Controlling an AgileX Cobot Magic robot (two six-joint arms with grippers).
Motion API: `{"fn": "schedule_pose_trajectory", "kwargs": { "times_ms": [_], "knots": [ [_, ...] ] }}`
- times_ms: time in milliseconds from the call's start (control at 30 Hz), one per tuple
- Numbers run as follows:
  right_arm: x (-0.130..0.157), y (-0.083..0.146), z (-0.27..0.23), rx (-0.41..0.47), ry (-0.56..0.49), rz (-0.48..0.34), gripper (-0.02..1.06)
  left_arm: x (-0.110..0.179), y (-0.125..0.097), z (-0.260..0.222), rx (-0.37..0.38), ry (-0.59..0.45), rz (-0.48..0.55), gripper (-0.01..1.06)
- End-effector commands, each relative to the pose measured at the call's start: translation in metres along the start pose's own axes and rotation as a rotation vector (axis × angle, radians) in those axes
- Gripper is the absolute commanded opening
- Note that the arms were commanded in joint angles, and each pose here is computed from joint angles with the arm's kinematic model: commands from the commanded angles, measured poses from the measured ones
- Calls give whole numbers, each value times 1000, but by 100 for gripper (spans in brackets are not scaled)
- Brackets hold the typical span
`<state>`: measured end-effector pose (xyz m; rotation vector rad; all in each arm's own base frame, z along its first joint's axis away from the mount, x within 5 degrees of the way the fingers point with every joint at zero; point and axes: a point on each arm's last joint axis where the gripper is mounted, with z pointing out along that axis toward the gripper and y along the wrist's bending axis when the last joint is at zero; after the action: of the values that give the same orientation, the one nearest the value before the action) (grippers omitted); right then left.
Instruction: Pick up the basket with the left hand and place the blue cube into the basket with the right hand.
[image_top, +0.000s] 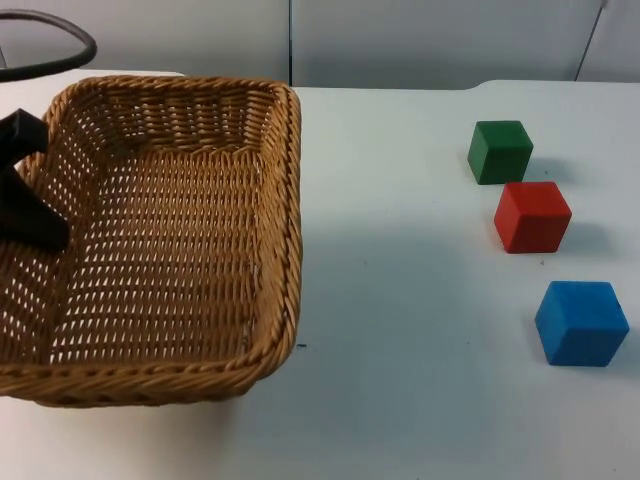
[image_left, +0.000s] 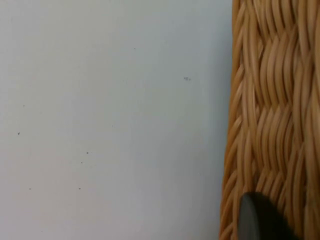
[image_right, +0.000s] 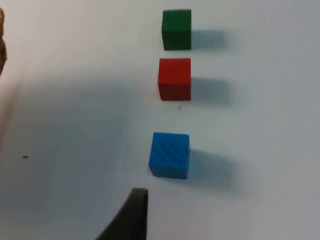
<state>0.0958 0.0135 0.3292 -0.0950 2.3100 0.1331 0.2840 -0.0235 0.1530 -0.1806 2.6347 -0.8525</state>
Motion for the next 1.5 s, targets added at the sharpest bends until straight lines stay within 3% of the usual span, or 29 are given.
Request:
{"fn": "schedule_pose_trajectory", "kwargs": {
  "times_ms": [0,100,333,467,600,833,1067,1467],
  "knots": [
    [-13,-3,25,15,54,29,100,-1,-3,-3,13,-9,-15,0],
    [-21,-6,61,21,159,47,100,-1,-2,-3,13,-13,-19,0],
    [-26,-8,110,14,262,81,100,-1,-2,-3,13,-13,-17,0],
    [-26,-6,123,19,279,98,100,-1,-2,-3,10,-10,-11,0],
    [-26,7,135,17,280,63,100,0,-2,-3,5,-4,-2,0],
    [-17,29,171,141,328,6,100,0,-2,-3,4,-2,1,0],
    [-3,40,217,113,373,75,100,0,-2,-3,3,0,3,0],
    [21,46,263,101,444,117,100,0,-2,-3,3,0,11,0]
  ]
}}
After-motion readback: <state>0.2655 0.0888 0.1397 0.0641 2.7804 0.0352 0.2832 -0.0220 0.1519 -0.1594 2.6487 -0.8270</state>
